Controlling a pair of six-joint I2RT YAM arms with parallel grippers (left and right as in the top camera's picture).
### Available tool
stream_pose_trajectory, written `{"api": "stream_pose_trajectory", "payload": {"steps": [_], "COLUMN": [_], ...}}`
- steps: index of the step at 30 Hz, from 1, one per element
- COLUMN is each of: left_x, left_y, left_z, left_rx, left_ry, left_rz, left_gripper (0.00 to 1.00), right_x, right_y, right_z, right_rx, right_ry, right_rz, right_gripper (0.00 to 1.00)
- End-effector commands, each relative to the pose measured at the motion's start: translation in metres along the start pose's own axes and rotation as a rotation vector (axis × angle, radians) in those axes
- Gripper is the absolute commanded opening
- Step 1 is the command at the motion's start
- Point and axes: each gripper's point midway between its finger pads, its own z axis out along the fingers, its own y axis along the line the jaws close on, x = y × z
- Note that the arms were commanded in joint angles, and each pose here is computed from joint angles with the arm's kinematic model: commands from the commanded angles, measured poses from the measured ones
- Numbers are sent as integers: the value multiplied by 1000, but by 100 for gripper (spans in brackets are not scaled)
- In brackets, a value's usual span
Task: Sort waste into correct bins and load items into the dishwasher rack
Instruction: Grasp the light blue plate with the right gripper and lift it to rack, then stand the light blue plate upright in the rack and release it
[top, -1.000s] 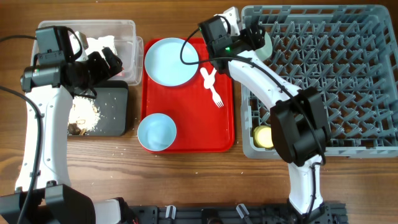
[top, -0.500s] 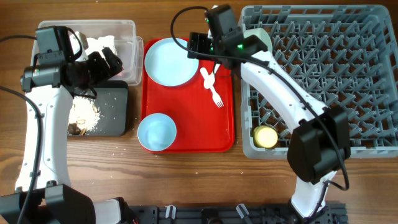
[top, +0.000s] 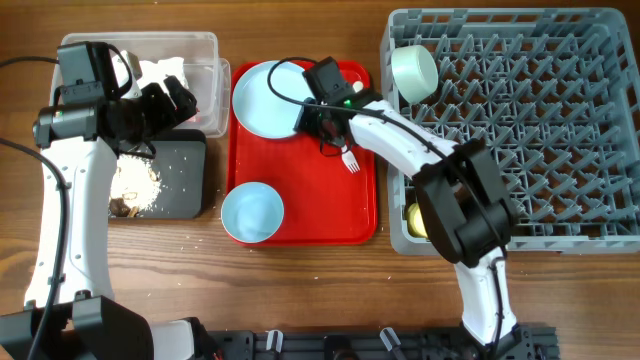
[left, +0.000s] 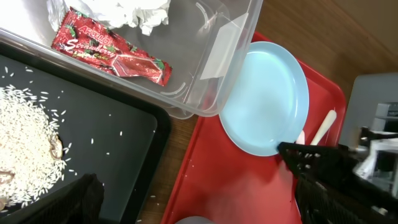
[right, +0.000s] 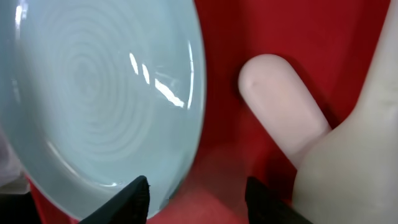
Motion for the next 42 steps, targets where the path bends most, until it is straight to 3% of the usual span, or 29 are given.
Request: {"api": "stream_pose_trajectory", "payload": {"steps": [1,4,10,13,19,24,28,32,42], "left_x": [-6,-6,-6,-6,-6,-6,-6,-6,-6], "left_y": [0,0,0,0,0,0,0,0,0], "left_z": [-5,-5,-5,-5,-5,-5,-5,-5,-5], "left_rx": [-5,-5,-5,-5,-5,-5,-5,-5,-5], "left_ry": [-22,-22,-22,-23,-22,-22,-22,-22,-22], "left_rz": [10,10,10,10,10,10,10,10,10], "left_gripper": [100,100,100,100,100,100,100,100,100], "right_x": [10,11,7,-23,-122,-177,-184,-183,-206], "right_y": [-11,-11,-12,-5,-5,-69,-132,-178,-217], "right_z": [18,18,15,-13,-151,-305,-385,-394,-323], "right_rx": [30,31,28,-13,-10,357,773,996,1146], "right_ry": [31,33,31,-34,-405,-807,-911,-810,-564], "right_rz": [30,30,35,-16,-187,-234,-262,-291,-464], "right_gripper": [36,4,4,4,4,4,4,4,5]}}
